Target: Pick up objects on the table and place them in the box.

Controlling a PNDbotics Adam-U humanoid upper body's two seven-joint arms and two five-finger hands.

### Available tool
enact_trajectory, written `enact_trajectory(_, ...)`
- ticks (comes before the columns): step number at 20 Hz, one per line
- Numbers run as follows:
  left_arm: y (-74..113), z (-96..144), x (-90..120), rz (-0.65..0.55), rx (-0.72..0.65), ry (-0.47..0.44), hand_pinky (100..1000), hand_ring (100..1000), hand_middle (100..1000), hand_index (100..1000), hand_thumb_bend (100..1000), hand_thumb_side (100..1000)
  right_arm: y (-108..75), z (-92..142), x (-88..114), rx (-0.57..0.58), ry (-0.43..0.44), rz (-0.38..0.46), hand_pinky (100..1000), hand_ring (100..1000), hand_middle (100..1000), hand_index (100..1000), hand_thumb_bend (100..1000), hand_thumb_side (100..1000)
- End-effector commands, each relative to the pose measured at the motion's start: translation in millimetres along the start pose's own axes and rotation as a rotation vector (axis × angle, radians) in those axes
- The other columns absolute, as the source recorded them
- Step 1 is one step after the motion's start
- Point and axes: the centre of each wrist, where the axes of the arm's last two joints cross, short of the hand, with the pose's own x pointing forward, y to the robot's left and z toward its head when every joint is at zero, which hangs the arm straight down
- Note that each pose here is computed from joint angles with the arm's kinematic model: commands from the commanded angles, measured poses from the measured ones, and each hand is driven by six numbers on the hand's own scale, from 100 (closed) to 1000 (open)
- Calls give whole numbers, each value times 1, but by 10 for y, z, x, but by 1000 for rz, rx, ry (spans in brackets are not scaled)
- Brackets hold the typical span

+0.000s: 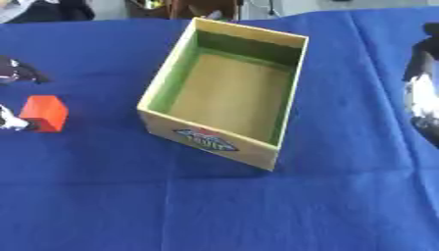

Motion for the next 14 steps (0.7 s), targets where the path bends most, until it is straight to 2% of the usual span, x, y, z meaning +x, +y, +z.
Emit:
enact_trajectory(1, 48, 61, -95, 13, 4, 16, 766, 834, 790, 978, 584, 705, -40, -37, 41, -4, -23, 11, 732, 666, 609, 797, 100, 592)
enact_trajectory(14, -59, -26, -84, 45, -21, 11, 710, 789, 730, 917, 539, 695, -40, -34, 38, -11, -18, 6, 734, 668, 610, 798, 100, 594)
